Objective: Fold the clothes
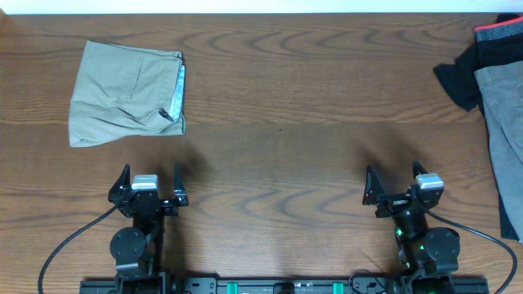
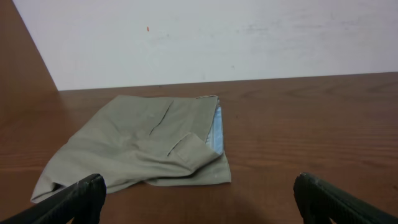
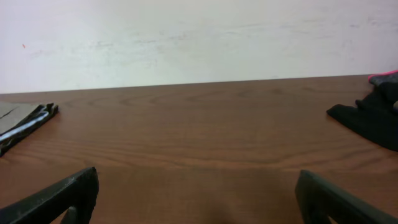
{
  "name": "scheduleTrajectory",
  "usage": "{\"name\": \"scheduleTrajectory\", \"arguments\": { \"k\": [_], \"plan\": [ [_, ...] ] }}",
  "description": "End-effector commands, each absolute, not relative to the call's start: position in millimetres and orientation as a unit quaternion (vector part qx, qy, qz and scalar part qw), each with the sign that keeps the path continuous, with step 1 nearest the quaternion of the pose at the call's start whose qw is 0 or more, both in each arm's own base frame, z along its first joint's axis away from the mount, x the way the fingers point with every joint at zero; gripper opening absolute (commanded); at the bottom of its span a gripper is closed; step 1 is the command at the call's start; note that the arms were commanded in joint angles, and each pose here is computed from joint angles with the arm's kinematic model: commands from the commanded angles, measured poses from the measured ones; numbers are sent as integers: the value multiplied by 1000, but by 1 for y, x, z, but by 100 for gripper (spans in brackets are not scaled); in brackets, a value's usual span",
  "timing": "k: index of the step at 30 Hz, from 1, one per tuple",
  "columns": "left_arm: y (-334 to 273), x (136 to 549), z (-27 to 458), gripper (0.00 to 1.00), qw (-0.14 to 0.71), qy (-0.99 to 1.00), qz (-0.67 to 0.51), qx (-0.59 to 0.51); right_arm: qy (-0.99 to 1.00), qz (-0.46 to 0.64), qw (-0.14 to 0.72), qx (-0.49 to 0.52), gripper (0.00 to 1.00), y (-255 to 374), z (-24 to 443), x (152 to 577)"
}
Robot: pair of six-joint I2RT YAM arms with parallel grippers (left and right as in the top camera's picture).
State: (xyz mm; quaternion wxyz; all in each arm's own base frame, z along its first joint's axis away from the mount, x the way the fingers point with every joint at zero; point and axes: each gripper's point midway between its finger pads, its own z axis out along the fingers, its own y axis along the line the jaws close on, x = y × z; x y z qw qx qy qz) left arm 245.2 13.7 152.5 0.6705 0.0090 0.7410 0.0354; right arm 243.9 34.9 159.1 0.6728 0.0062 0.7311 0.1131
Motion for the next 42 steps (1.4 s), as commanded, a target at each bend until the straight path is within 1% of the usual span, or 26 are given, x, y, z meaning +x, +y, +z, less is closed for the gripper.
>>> {"name": "scheduleTrajectory", "arguments": {
  "k": [1, 34, 38, 42],
  "plan": [
    [12, 244, 137, 98, 650, 759, 35, 17, 731, 113, 673, 6, 99, 34, 158, 244],
    [12, 244, 135, 98, 646, 763, 34, 17, 731, 113, 673, 6, 99, 34, 158, 244],
    [12, 244, 135, 98, 646, 763, 34, 17, 725, 64, 685, 32, 99, 16, 162, 246],
    [12, 244, 135, 98, 647, 762, 34, 17, 728, 52, 683, 43, 99, 10, 160, 246]
  ]
}}
